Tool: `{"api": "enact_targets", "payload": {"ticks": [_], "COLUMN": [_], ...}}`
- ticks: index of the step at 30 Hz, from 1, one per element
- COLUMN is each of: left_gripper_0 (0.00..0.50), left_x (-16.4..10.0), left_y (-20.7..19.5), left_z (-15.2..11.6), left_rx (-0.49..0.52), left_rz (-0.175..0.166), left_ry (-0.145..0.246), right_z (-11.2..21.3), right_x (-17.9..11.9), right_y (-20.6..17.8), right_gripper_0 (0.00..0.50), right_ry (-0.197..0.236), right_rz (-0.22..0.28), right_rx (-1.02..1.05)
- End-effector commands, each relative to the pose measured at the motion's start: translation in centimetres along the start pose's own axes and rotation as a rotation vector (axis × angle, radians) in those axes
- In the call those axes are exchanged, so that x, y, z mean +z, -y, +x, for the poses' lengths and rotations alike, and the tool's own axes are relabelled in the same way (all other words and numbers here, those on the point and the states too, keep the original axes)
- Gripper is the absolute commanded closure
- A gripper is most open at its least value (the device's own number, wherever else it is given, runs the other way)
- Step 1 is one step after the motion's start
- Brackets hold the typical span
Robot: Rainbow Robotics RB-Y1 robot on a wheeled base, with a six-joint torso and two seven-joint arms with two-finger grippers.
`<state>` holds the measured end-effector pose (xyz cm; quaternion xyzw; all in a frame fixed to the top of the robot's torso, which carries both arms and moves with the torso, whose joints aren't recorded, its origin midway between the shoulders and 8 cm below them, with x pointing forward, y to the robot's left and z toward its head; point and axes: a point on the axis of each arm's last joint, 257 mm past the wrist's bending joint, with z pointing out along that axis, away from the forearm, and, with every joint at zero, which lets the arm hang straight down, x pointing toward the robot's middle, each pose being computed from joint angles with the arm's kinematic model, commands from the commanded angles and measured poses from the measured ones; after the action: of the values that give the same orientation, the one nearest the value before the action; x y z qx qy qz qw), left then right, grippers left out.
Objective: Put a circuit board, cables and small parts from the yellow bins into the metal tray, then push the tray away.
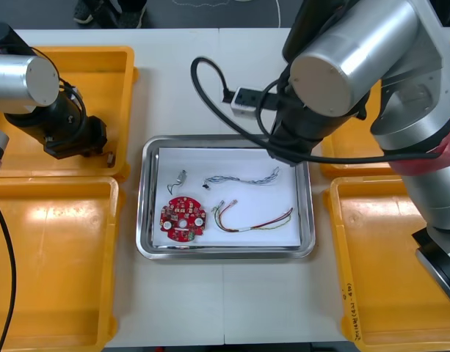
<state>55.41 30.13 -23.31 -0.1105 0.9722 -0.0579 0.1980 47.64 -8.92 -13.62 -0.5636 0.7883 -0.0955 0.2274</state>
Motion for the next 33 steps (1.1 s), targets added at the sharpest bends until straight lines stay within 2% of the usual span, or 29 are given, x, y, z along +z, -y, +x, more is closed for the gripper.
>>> {"api": "enact_targets", "payload": {"ticks": [1, 5, 11, 13, 16, 22, 25, 28, 33], "left_gripper_0": [0.498, 0.500, 0.500, 0.500, 0.500, 0.500, 0.500, 0.500, 0.500], "left_x": [1.0, 1.1, 0.7, 0.1, -0.8, -2.6, -3.0, -3.8, -4.9], "left_y": [0.6, 0.5, 0.6, 0.7, 0.4, -1.0, -1.5, -2.9, -4.7], "left_z": [0.8, 0.8, 0.4, -0.1, -0.9, -2.8, -3.3, -4.5, -5.9], "left_rx": [0.052, 0.056, 0.052, 0.053, 0.063, 0.072, 0.070, 0.070, 0.062], "left_rz": [-0.004, -0.011, -0.006, -0.001, -0.010, -0.033, -0.038, -0.060, -0.089], "left_ry": [-0.001, 0.000, 0.011, 0.029, 0.054, 0.114, 0.128, 0.165, 0.204], "right_z": [1.1, 2.6, 5.2, 6.1, 7.1, 8.5, 8.8, 10.6, 13.1], "right_x": [-3.5, -5.2, -6.1, -6.2, -6.3, -6.8, -6.8, -6.7, -6.9], "right_y": [4.2, 6.3, 7.2, 7.3, 7.4, 8.3, 8.3, 8.0, 7.6], "right_gripper_0": [0.033, 0.034, 0.035, 0.035, 0.033, 0.033, 0.034, 0.034, 0.033], "right_ry": [0.078, 0.115, 0.116, 0.113, 0.122, 0.138, 0.132, 0.107, 0.071], "right_rz": [0.056, 0.063, 0.038, 0.027, 0.006, 0.003, 0.002, 0.010, 0.027], "right_rx": [0.095, 0.172, 0.337, 0.399, 0.491, 0.665, 0.705, 0.755, 0.763]}}
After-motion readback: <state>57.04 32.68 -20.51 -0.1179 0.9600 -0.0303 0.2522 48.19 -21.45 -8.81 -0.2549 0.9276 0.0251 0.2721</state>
